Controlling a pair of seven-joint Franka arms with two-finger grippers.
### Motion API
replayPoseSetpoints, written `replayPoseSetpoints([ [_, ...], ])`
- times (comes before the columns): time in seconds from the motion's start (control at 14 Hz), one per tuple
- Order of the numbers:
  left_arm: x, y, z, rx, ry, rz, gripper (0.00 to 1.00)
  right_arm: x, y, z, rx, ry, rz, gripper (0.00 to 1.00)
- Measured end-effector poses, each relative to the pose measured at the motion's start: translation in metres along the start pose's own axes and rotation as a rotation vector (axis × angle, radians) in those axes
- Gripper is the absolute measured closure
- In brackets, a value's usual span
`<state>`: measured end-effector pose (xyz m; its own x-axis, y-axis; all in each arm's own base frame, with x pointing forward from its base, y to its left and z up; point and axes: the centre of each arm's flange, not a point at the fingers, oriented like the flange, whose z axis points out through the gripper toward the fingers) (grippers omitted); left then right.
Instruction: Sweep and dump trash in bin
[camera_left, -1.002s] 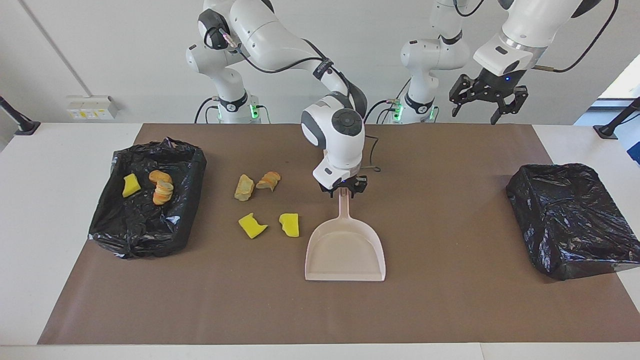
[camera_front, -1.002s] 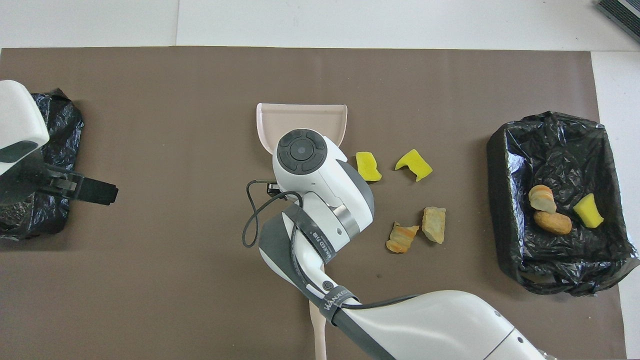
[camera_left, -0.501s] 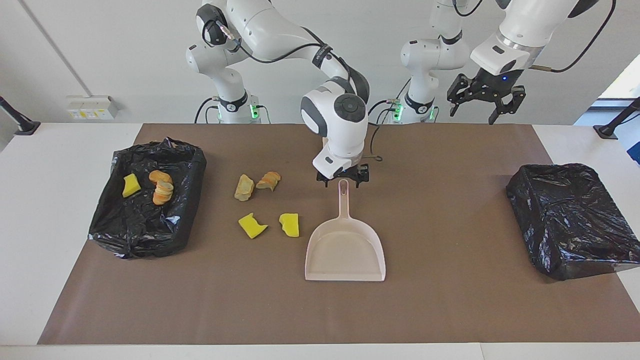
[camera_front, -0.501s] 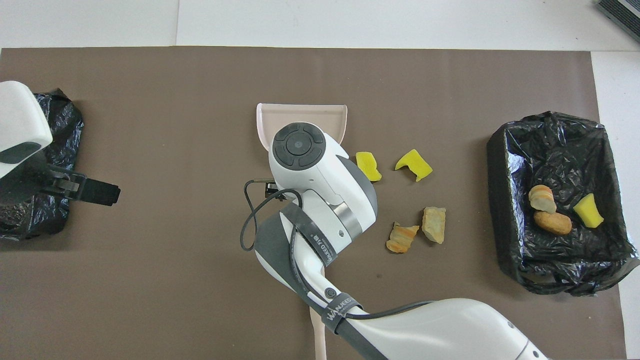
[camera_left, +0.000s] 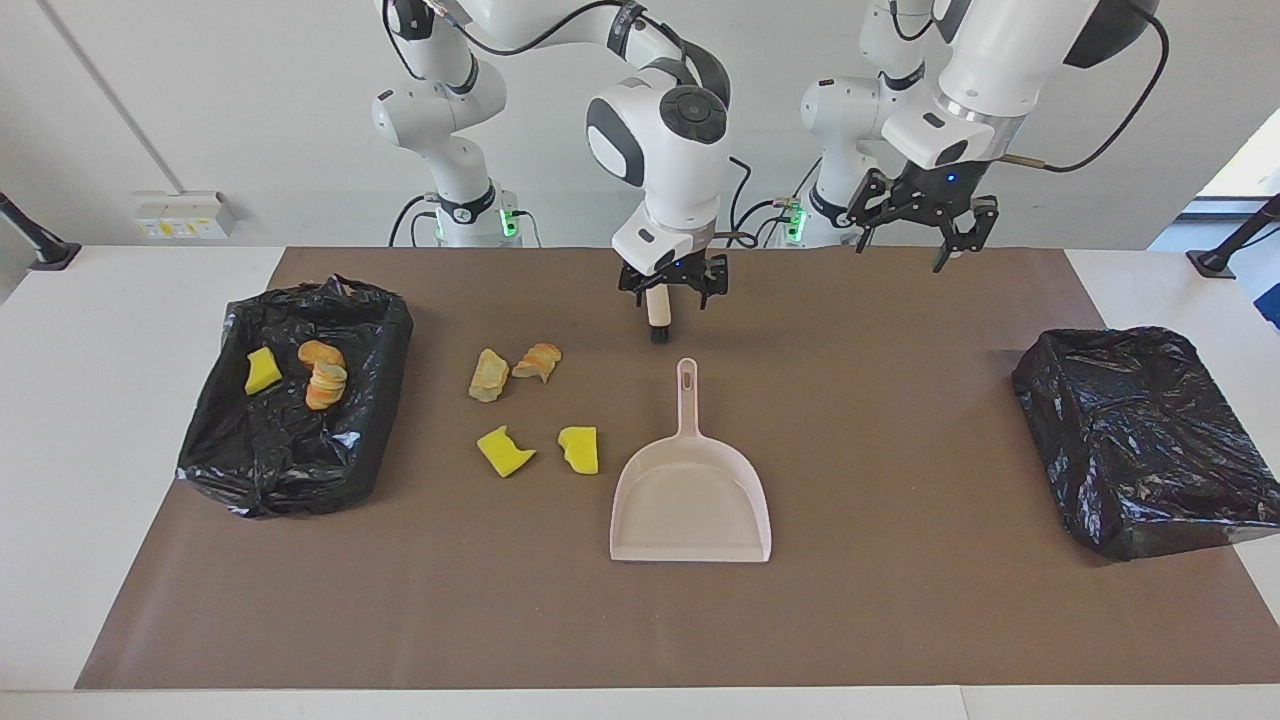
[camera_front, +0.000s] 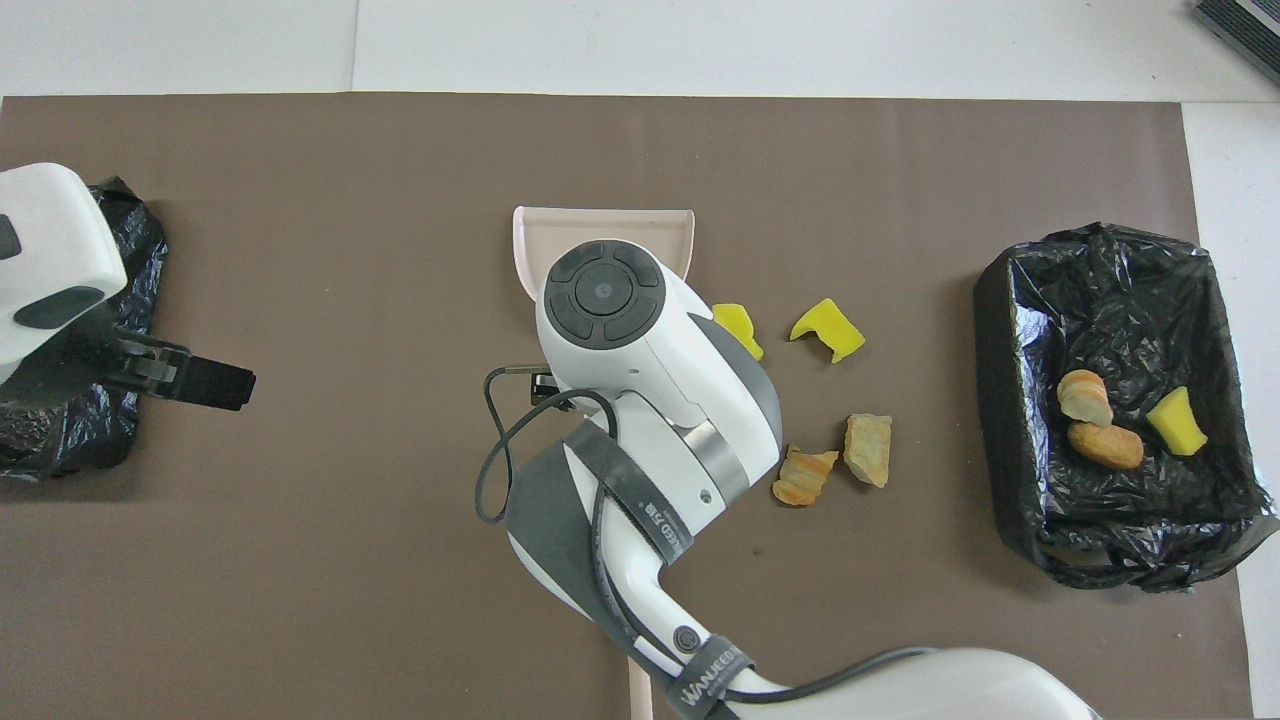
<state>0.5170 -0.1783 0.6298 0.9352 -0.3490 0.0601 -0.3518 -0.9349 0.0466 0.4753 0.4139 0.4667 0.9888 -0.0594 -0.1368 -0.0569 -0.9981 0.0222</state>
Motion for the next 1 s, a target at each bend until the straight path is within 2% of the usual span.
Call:
replayPoseSetpoints([
  [0.21, 0.023, 0.037, 0.031, -0.013, 0.020, -0.048, 0.00, -0.046, -0.014, 0.020, 0.011, -0.039, 0.009, 0.00],
  [0.72, 0.054, 0.077, 0.086, -0.034, 0.023, -0.164, 0.00, -0.147, -0.003, 0.067, 0.043, -0.032, 0.055, 0.00],
  [1.0, 0.065, 0.120, 0.132, -0.041, -0.015, -0.226, 0.00, -0.189, 0.014, 0.084, 0.039, -0.013, 0.070, 0.00],
])
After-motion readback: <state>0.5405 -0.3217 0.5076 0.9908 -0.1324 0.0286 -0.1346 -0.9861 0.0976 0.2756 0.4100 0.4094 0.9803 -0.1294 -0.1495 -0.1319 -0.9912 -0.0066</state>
